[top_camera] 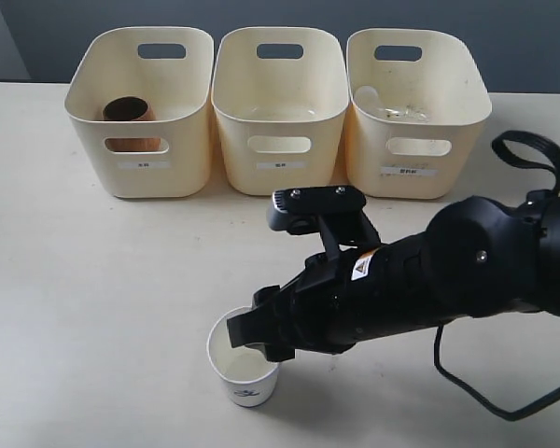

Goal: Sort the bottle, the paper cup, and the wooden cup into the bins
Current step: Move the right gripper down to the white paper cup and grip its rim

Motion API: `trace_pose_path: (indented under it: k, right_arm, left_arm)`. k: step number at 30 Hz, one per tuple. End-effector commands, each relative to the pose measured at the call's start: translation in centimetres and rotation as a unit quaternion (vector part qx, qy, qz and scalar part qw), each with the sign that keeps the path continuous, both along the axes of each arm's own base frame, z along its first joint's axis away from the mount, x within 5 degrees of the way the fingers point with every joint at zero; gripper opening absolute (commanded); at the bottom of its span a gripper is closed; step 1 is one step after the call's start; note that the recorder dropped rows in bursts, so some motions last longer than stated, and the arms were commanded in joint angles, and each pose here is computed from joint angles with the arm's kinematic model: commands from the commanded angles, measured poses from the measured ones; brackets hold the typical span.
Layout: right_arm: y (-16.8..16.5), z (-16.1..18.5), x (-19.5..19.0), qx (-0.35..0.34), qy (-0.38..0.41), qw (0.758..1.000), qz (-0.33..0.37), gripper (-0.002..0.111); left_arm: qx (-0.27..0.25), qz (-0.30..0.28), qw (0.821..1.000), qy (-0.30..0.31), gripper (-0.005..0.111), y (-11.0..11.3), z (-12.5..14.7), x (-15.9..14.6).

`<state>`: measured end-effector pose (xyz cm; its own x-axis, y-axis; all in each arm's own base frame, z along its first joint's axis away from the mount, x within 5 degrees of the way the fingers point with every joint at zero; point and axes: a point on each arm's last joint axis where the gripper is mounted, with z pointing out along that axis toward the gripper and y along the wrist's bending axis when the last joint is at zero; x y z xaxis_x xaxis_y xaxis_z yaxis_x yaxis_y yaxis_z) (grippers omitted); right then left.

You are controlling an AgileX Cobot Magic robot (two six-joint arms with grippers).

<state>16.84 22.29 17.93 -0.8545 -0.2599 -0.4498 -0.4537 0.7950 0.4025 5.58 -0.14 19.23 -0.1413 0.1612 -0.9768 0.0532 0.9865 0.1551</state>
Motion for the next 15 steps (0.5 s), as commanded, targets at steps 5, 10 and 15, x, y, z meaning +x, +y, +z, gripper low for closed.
trace_pose_path:
  k: [5,10,15]
  right_arm:
    - [0.2,-0.4,0.2,-0.004,-0.006,1.0,-0.001,0.058]
    - [0.3,-1.0,0.3,-0.013,0.003,1.0,0.0,0.058]
    - [0.4,-2.0,0.4,-0.026,0.013,1.0,0.0,0.058]
  left_arm:
    - [-0.002,-0.002,1.0,-0.002,0.0,0.0,0.0,0.0]
    - [-0.002,-0.002,1.0,-0.002,0.0,0.0,0.0,0.0]
    - [-0.002,-0.002,1.0,-0.002,0.0,0.0,0.0,0.0]
